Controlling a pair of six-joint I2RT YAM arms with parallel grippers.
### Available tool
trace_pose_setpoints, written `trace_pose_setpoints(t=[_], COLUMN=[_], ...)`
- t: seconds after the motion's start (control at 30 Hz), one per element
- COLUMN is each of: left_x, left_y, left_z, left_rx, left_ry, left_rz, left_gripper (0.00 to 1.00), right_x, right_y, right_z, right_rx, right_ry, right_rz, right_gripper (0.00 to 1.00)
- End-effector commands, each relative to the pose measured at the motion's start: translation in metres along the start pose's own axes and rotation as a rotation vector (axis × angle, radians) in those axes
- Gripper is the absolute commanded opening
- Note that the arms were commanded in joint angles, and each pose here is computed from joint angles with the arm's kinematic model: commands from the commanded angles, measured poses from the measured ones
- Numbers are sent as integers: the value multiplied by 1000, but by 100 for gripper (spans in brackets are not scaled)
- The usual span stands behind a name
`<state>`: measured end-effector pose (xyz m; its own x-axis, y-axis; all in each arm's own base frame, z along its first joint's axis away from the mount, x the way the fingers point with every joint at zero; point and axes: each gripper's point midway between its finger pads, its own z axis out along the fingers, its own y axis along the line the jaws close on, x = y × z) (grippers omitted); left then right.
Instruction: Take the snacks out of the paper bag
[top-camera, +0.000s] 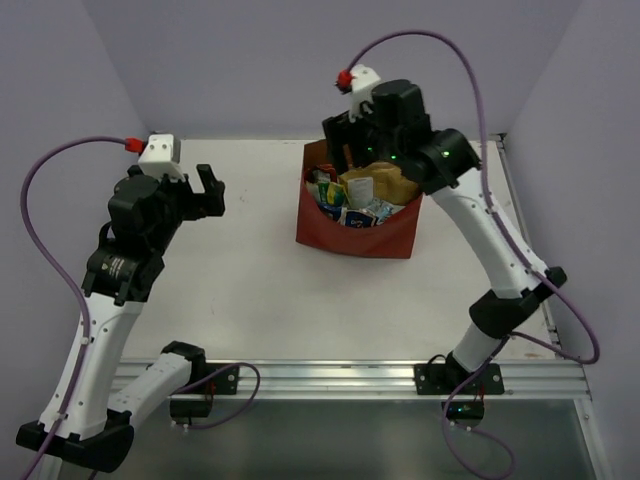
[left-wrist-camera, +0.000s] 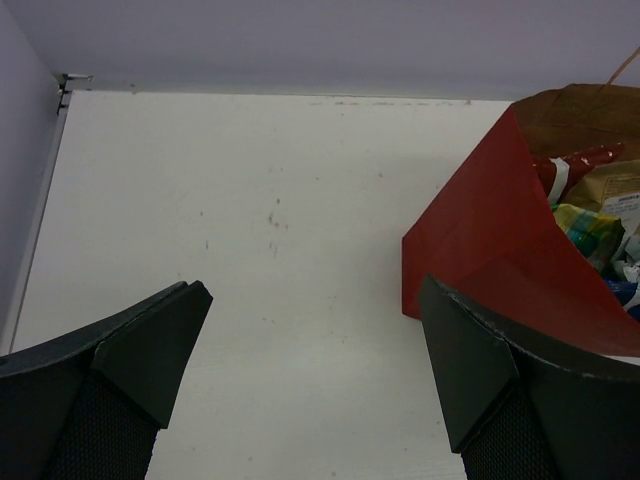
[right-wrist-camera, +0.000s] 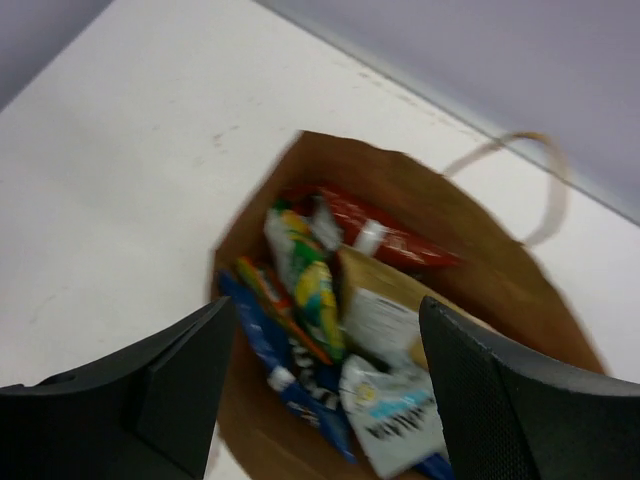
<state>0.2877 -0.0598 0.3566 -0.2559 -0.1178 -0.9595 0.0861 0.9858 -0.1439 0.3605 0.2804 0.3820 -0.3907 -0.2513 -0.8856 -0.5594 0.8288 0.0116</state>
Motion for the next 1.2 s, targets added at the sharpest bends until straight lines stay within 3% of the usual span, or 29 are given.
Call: trace_pose_setpoints(t=[0.0, 0.13, 0.27, 0.6, 0.87, 0.97, 1.07, 1.1, 1.17], left_x=[-15, -10, -2, 15, 23, 20, 19, 18, 16], left_y=[-10, -16, -21, -29, -29, -30, -37, -41, -47], left_z=[-5, -1, 3, 7, 8, 8, 12, 12, 17], left_rx=[44, 77, 109, 167, 166, 171, 202, 224, 246], left_ry=[-33, -24, -8, 40, 73, 71, 81, 85, 93], left_rz=[-16, -6, -1, 17, 17, 18, 18, 14, 6], left_gripper=[100, 100, 100, 100, 100, 100, 100, 100, 100], right_x=[-12, 5, 11, 49, 66, 75, 86, 94, 87], right_y=[-73, -142, -165, -178, -167, -161, -160, -159, -160], right_z=[-42, -36, -7, 80, 104, 107, 102, 101, 83], right_rx=[89, 104, 26, -132, -234, -271, -267, -263, -215], right_ry=[-67, -78, -75, 19, 36, 53, 106, 128, 113], right_rz=[-126, -146, -162, -179, -144, -130, -106, -91, -98], right_gripper=[77, 75, 71, 65, 56, 43, 17, 4, 0])
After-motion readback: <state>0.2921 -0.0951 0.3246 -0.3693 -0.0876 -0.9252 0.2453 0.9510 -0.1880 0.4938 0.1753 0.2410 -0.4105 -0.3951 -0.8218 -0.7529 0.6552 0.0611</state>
